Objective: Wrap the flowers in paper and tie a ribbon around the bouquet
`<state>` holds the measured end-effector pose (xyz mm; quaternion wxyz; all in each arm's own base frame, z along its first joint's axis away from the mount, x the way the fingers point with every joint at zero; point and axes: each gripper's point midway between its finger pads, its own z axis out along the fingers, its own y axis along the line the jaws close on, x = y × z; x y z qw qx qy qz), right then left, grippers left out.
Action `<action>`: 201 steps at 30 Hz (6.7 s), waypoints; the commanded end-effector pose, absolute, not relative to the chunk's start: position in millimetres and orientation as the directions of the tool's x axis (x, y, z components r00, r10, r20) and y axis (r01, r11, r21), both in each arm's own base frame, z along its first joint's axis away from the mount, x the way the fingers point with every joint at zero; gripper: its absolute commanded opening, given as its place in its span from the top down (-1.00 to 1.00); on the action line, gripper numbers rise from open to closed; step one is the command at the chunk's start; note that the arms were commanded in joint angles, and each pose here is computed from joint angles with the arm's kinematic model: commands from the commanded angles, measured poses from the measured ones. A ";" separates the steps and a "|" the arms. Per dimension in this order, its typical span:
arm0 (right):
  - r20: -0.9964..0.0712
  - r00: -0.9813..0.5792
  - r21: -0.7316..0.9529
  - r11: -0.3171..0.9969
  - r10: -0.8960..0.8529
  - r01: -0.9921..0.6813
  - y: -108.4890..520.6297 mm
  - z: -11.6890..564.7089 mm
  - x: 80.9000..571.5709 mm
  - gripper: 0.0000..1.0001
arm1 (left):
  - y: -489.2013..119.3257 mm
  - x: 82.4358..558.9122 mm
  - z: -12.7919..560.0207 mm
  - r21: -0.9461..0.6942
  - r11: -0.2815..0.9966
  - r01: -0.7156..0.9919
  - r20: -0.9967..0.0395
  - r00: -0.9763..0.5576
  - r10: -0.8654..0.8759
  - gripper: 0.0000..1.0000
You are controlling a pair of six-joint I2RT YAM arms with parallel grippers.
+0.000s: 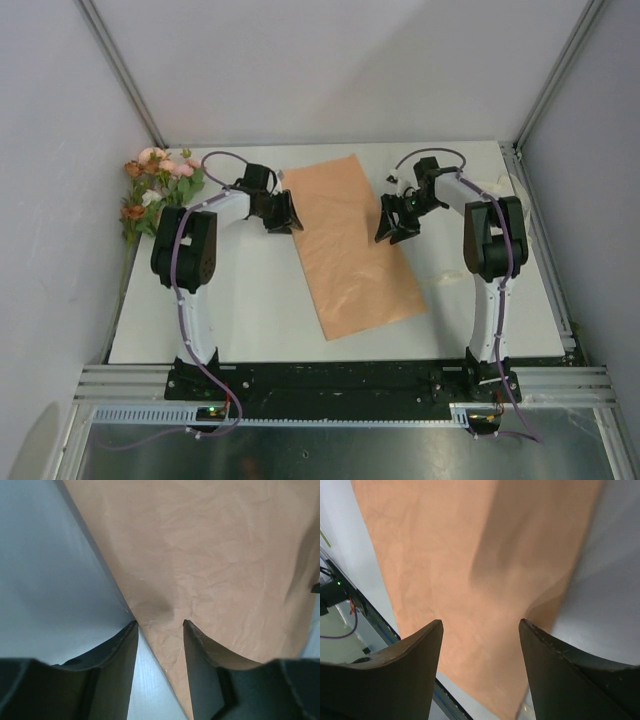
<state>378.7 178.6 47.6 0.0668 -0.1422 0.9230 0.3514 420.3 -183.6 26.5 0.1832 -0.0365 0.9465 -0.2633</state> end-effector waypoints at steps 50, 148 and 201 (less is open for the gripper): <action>-0.294 -0.956 0.399 0.908 -0.006 -0.129 106.6 49.8 406.6 -0.31 | -217.4 440.9 12.1 -0.506 0.855 0.117 -0.348 -0.934 -0.079 0.34; 0.154 -0.904 0.893 0.335 0.400 0.301 240.9 163.4 379.6 1.00 | -363.1 155.7 199.6 0.746 -0.048 0.665 -0.560 0.664 0.496 -0.94; 0.008 -0.977 0.858 0.500 0.211 0.115 224.6 75.9 349.8 -0.99 | -291.3 308.8 300.9 -0.222 0.730 0.647 -0.959 -0.279 -0.046 0.99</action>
